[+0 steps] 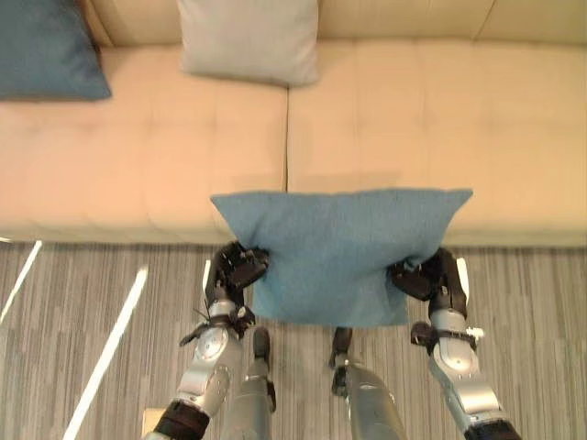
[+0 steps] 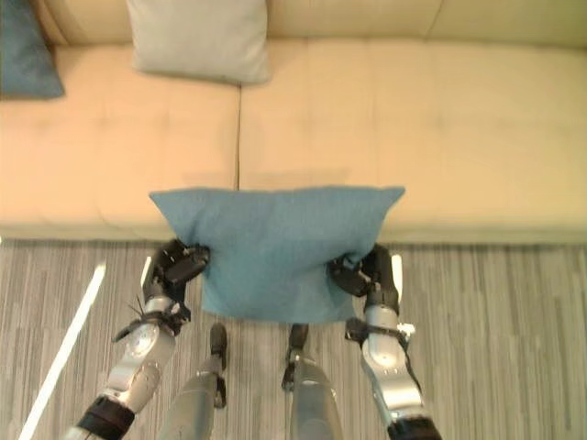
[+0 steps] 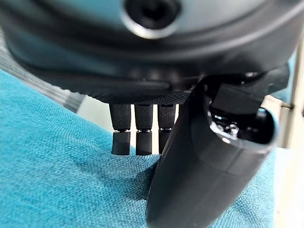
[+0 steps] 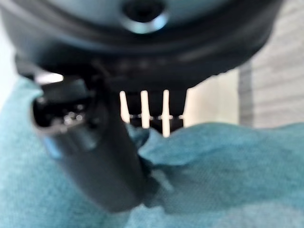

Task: Pick up all the scattered cushions and arrange them neatly on the sofa.

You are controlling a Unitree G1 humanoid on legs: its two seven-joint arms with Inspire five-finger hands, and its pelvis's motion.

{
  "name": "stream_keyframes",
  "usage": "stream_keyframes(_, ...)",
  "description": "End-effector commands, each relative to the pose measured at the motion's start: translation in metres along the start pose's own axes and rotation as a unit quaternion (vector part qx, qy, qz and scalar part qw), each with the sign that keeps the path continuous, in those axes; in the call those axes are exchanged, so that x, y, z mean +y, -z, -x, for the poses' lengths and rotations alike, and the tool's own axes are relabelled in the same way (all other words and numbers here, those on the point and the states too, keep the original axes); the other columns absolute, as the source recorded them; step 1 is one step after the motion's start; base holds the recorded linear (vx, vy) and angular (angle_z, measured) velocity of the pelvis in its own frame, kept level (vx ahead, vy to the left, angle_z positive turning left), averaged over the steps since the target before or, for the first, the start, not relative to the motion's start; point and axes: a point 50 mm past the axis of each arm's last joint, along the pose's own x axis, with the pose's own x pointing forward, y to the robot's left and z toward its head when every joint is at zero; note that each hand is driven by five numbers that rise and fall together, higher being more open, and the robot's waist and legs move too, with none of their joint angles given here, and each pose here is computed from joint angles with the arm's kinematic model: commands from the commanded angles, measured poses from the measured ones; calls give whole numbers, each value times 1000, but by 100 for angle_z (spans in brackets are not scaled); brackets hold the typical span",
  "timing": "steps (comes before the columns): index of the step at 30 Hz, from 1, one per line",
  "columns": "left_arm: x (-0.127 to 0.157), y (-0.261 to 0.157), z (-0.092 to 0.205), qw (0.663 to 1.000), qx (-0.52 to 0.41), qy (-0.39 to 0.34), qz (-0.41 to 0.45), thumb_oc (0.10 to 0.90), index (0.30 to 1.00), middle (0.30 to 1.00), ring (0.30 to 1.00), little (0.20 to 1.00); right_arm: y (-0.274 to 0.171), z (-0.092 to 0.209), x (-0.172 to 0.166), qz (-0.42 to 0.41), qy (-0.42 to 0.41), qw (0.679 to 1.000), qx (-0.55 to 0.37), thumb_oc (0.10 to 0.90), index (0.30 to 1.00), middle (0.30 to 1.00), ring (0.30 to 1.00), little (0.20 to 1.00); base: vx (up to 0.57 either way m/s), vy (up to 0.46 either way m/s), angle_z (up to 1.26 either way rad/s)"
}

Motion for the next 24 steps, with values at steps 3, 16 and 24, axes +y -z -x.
stream_keyframes(3,-54,-30,-1,987,-80,136,38,400,300,300,300,300,-50,2,3,-17,-23,990,-139,400,300,300,300,300,137,-38,-10)
stream_keyframes(16,-56,-25,0,986,-73,151,-23,400,300,300,300,300,-45,-1,11,-39,-20,992,-120,400,300,300,300,300,97,70,-46)
stream_keyframes(24,-41,-31,-2,987,-79,136,-39,400,300,300,300,300,-51,-4,38,-59,-70,988,-125,400,300,300,300,300,23,48,-72)
